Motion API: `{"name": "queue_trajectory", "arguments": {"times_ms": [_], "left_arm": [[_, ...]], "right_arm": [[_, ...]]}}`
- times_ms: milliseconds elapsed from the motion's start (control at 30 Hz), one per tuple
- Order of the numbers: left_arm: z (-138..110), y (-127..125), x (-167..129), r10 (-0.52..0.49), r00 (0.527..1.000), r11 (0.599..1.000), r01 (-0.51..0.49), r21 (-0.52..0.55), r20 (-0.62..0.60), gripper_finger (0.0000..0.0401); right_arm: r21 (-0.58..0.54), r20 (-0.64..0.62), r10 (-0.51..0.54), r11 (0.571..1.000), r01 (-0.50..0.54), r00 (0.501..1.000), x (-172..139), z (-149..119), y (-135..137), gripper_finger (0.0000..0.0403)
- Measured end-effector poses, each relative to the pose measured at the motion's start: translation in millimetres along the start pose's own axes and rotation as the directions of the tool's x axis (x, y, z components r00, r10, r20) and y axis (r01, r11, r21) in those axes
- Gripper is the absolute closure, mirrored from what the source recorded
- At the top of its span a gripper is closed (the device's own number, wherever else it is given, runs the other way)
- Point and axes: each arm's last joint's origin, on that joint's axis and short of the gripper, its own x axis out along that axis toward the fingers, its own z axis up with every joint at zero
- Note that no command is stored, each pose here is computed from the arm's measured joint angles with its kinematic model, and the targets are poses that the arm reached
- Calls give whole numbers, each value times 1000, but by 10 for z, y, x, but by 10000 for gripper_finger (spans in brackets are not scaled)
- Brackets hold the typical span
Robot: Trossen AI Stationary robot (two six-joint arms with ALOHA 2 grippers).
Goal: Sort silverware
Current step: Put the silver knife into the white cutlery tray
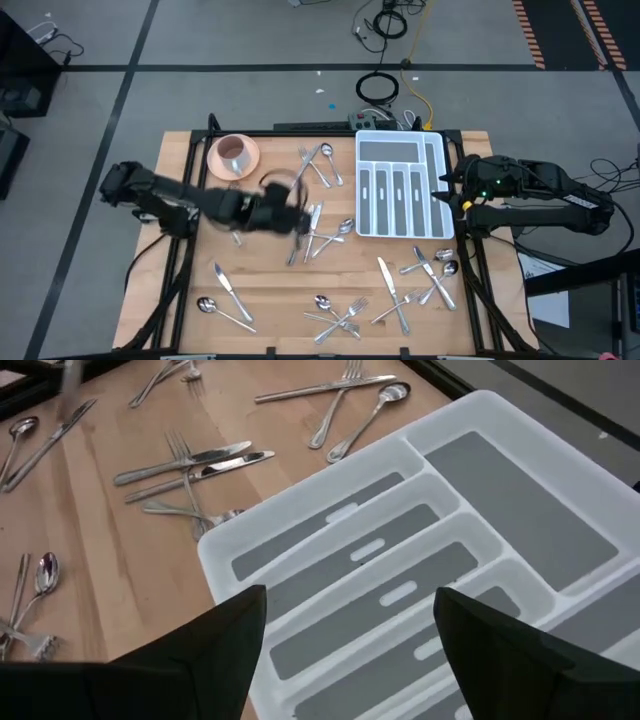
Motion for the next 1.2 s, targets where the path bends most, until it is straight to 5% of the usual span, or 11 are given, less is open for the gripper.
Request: {"name": "queue_trajectory", "arguments": {"times_ms": [167,367,1200], "left_arm": [[479,-27,285,-158,982,988,157,18,108,355],[767,48,544,-186,962,980,195,-24,201,355],[931,-357,1518,-341,932,939,343,8,123,355]], "right_arm": [[-24,0,0,1000,0,1000,0,0,0,119],[-25,8,-18,1000,18,1000,-1,2,-6,119],[-46,9,-20,999,21,1000,0,2,-6,119]]}}
